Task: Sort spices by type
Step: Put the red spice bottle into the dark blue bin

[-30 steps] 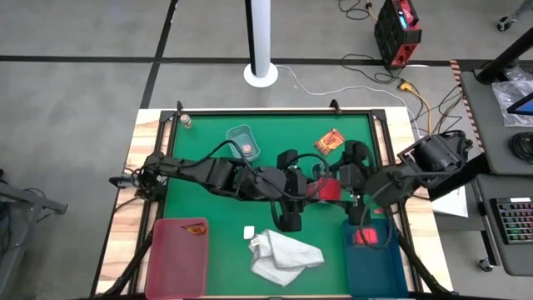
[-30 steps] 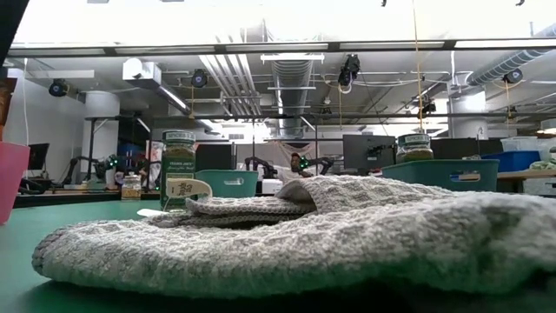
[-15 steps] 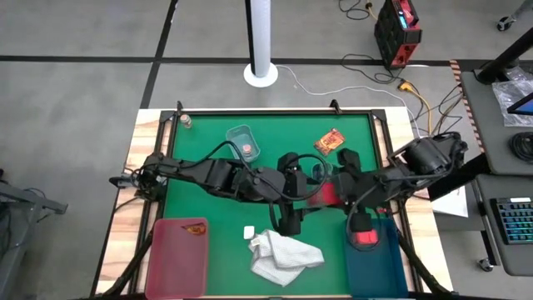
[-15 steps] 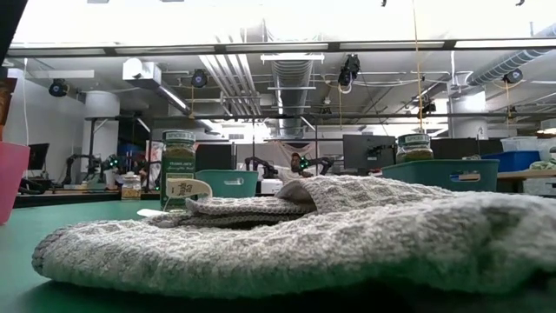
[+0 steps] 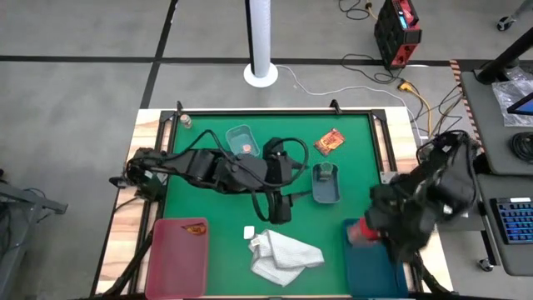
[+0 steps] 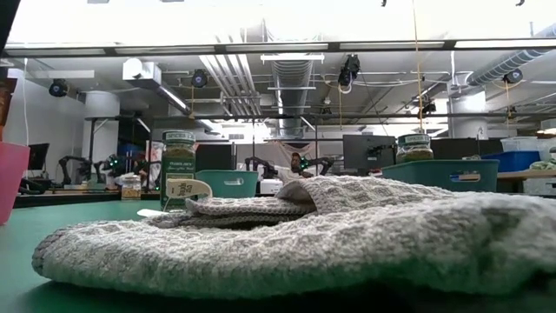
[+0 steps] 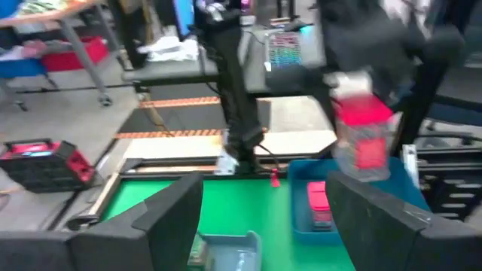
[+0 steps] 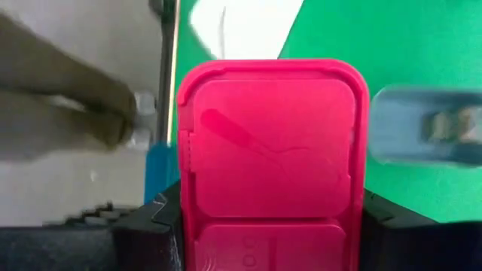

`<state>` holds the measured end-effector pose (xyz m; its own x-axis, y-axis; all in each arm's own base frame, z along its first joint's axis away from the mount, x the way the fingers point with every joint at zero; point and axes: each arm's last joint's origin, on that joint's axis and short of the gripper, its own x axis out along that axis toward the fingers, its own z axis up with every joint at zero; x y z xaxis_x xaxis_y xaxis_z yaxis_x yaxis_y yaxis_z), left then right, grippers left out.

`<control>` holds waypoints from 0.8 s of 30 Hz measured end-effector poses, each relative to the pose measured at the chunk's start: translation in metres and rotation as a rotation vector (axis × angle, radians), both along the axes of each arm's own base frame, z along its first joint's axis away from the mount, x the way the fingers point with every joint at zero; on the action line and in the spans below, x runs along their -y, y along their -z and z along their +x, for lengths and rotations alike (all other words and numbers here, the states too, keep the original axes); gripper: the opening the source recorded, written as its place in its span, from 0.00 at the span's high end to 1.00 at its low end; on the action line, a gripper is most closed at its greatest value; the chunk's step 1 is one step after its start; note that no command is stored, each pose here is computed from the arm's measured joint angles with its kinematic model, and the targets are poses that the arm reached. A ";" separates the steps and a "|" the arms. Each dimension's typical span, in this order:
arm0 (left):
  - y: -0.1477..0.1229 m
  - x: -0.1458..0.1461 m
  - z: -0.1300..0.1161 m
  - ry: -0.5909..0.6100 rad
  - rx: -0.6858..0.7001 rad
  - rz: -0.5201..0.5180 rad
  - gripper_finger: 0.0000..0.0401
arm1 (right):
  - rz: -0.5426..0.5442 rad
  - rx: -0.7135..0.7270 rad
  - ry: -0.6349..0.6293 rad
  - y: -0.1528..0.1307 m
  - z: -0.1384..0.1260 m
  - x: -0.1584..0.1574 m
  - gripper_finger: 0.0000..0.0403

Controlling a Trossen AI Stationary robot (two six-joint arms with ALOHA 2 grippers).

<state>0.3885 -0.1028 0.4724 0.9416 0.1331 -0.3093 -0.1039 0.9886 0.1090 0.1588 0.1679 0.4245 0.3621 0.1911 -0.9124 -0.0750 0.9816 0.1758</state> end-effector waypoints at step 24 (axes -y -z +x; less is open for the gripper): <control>-0.015 -0.006 -0.018 -0.010 0.011 0.043 0.40 | -0.057 -0.130 -0.021 0.200 -0.053 -0.065 0.51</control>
